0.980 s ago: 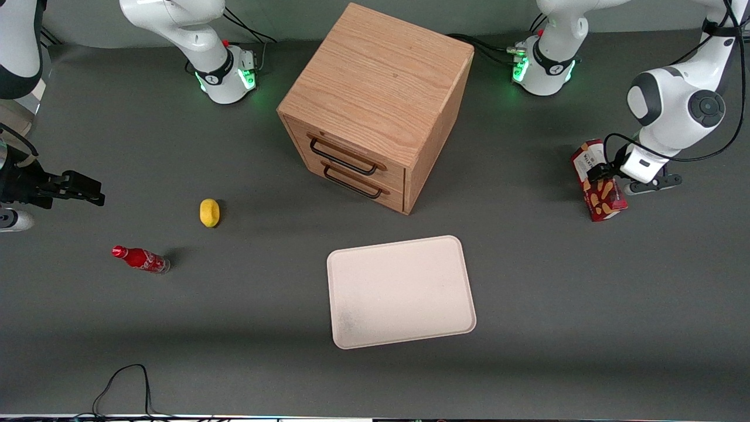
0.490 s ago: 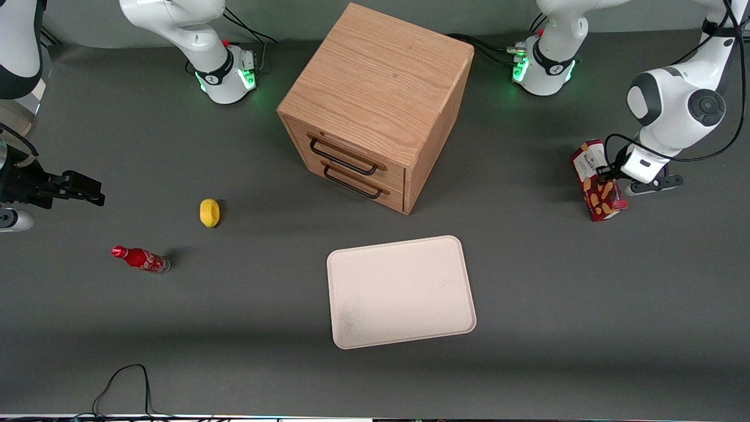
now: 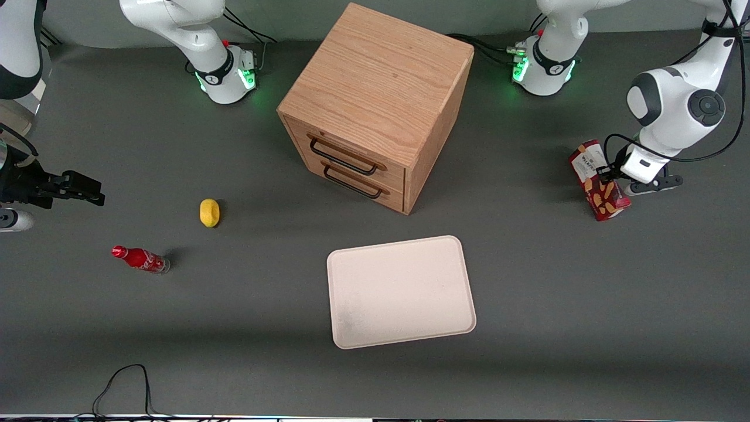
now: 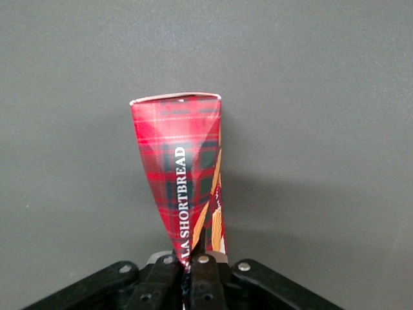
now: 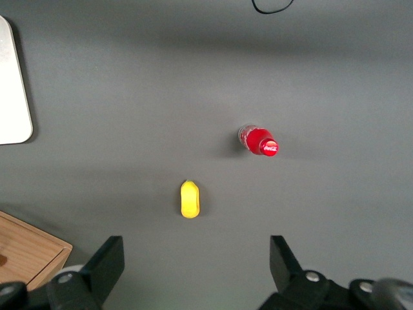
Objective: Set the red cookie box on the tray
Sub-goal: 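Lift the cookie box and carry it toward the white tray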
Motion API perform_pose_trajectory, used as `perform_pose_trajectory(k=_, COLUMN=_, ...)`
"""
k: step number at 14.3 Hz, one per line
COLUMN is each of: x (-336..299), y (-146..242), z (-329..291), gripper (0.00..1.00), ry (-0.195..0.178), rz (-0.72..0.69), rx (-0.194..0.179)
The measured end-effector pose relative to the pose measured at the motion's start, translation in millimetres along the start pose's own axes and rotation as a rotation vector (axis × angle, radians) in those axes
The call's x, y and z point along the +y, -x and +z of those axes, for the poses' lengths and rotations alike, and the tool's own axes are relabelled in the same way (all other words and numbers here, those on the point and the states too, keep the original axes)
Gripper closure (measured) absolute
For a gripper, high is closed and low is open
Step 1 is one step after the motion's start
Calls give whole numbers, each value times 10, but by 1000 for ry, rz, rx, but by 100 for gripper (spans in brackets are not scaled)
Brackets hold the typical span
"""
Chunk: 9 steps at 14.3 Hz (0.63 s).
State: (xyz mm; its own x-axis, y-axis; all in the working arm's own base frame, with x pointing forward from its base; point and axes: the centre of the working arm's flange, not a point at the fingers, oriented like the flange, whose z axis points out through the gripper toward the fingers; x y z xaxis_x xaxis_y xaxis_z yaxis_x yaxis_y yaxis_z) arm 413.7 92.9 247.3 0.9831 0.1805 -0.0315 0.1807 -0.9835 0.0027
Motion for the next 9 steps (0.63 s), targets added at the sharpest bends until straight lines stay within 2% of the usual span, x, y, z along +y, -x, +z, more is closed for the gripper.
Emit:
perform_pose_trajectory(k=1, x=-1, y=-27, z=-45, gripper=97, ry=1, rz=0, rx=-19)
perform_pose_trajectory(k=3, x=-4, y=-147, z=-330, gripper=97, ry=6, rz=0, rx=-91)
perform_pose_trajectory(k=5, x=-11, y=-313, z=-910, gripper=97, ry=11, rz=1, rx=-155)
perform_pose_trajectory(k=7, x=-17, y=-431, z=-1627, gripper=97, ry=14, rz=3, rx=-181)
perform_pose_trajectory(k=9, x=-25, y=-496, z=-2334, gripper=97, ry=13, rz=5, rx=-185)
